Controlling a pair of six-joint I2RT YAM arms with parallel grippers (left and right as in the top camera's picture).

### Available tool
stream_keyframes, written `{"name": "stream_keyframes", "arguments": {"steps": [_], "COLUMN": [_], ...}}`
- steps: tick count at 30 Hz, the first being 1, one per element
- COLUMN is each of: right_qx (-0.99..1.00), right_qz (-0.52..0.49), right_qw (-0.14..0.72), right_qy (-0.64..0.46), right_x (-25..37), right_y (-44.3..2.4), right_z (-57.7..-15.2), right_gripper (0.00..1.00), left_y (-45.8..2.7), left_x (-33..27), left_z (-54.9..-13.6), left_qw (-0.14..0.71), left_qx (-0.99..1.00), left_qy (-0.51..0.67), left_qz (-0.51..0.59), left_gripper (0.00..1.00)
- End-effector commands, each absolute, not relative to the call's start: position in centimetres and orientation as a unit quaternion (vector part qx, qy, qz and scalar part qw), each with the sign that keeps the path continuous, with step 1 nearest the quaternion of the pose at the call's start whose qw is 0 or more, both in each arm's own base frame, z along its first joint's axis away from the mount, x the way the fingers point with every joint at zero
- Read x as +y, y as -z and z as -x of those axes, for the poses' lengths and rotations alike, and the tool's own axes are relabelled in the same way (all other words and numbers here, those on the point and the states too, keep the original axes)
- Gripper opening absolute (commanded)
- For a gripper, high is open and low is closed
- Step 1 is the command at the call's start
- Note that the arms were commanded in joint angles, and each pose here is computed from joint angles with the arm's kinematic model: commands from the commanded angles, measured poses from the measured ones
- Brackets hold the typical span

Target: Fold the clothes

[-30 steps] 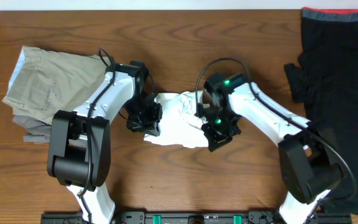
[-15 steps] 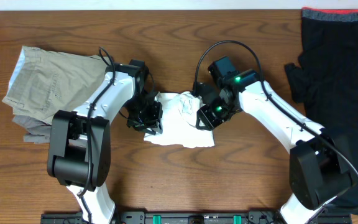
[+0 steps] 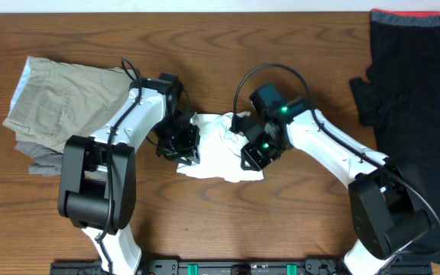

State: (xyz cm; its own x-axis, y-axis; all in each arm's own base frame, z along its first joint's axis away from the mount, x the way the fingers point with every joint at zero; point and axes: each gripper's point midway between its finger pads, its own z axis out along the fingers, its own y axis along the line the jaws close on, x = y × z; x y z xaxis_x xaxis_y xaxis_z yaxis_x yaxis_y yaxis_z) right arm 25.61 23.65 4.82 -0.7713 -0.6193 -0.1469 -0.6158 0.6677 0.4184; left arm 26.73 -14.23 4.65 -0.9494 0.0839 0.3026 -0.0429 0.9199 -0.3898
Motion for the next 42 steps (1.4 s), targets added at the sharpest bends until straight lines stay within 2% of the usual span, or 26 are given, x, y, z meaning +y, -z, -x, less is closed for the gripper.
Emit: {"name": "stream_keyframes", "arguments": {"steps": [1, 3, 8, 13, 19, 23, 28, 29, 30, 33, 34, 42], "right_qx": [-0.909, -0.909, -0.909, -0.920, -0.919, -0.919, -0.919, -0.919, -0.919, -0.919, -0.919, -0.927], "right_qz": [-0.343, -0.343, -0.345, -0.340, -0.342, -0.343, -0.343, -0.343, -0.343, -0.343, -0.344, -0.333], "right_qw": [0.022, 0.020, 0.009, 0.037, 0.035, 0.029, 0.029, 0.029, 0.029, 0.032, 0.033, 0.078], "right_qy": [0.237, 0.237, 0.232, 0.191, 0.192, 0.193, 0.193, 0.193, 0.193, 0.193, 0.192, 0.151], "right_x": [23.7, 23.7, 23.3, 21.3, 21.3, 21.5, 21.5, 21.5, 21.5, 21.4, 21.4, 18.9], "right_y": [-4.4, -4.7, -6.2, -6.4, -6.2, -6.2, -6.2, -6.2, -6.2, -6.2, -6.2, -4.4], "right_z": [-24.4, -24.4, -24.1, -22.9, -22.9, -23.2, -23.2, -23.1, -23.1, -23.0, -23.0, -20.9], "right_gripper": [0.14, 0.08, 0.02, 0.01, 0.01, 0.01, 0.01, 0.01, 0.01, 0.01, 0.01, 0.01], "left_y": [-4.2, -4.2, -4.2, -4.3, -4.5, -4.0, -2.2, -1.7, -1.2, -0.1, 0.2, 0.9], "left_x": [-14.0, -14.0, -14.0, -13.9, -13.8, -13.0, -12.9, -12.8, -12.8, -12.7, -12.7, -10.4], "left_z": [-26.6, -26.6, -26.5, -26.2, -25.7, -25.7, -25.1, -25.0, -24.8, -24.5, -24.5, -24.6], "left_qw": [0.164, 0.164, 0.165, 0.173, 0.181, 0.179, 0.173, 0.171, 0.169, 0.162, 0.161, 0.163], "left_qx": [-0.967, -0.967, -0.967, -0.966, -0.965, -0.969, -0.970, -0.971, -0.971, -0.972, -0.972, -0.978], "left_qy": [-0.193, -0.193, -0.193, -0.191, -0.189, -0.166, -0.167, -0.168, -0.168, -0.169, -0.170, -0.127], "left_qz": [0.015, 0.015, 0.015, 0.013, 0.023, 0.026, 0.028, 0.028, 0.029, 0.030, 0.030, -0.022], "left_gripper": [0.24, 0.24, 0.24, 0.24, 0.42, 0.46, 0.47, 0.46, 0.41, 0.19, 0.06, 0.06]}}
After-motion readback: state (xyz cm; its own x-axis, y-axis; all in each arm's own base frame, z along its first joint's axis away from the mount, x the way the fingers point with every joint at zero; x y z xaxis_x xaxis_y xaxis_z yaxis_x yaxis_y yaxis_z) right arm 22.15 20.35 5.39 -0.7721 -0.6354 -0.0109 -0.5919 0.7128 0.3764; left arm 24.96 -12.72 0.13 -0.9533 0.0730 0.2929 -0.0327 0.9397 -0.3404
